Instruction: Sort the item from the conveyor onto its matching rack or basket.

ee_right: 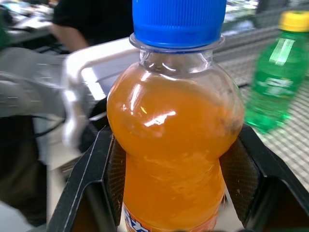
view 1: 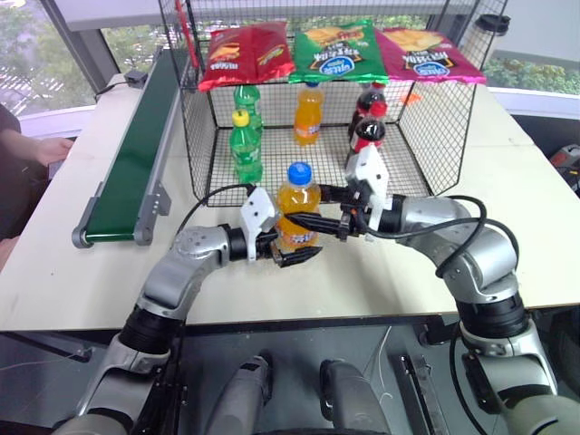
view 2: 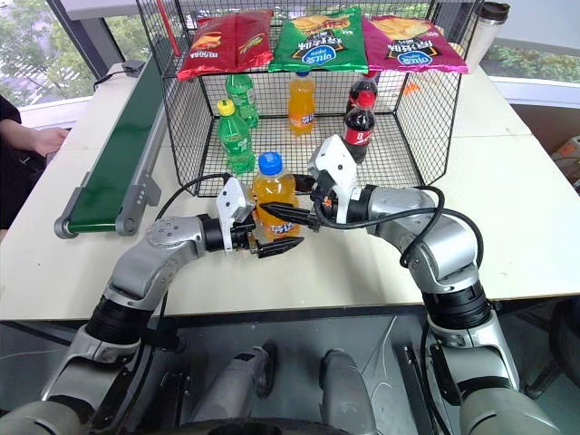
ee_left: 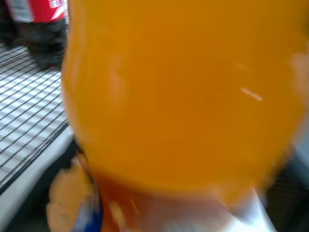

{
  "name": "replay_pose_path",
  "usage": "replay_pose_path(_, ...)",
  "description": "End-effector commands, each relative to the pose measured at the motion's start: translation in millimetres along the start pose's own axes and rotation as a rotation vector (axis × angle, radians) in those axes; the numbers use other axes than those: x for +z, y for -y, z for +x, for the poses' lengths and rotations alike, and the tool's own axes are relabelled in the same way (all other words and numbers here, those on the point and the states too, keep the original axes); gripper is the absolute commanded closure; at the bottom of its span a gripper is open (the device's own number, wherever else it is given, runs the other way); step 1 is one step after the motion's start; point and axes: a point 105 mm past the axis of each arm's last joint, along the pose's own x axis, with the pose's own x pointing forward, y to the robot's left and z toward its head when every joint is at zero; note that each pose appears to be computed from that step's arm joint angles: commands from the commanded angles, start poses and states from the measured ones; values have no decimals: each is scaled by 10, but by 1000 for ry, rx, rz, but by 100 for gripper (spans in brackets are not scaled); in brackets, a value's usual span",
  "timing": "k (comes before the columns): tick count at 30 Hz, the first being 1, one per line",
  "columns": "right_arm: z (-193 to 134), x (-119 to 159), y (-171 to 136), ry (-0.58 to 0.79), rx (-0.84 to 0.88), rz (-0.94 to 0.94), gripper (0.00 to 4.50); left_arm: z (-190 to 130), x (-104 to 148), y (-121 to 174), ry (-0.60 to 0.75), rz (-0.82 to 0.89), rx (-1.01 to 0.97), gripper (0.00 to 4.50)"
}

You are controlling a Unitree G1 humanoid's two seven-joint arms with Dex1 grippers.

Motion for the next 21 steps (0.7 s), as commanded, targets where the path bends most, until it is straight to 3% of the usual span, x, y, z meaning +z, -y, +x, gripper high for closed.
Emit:
replay_pose_path(1, 5, 217, 12, 62, -19, -77, 232, -7, 80, -66, 28, 50, 67, 3)
replay_pose_path(8, 32, 266, 344, 94, -209, -82, 232, -265, -106, -238, -24, 22, 219, 3)
replay_pose_path(21, 287, 302, 1087, 164, -539, -93, 232, -614, -72, -477, 81, -56, 593, 3)
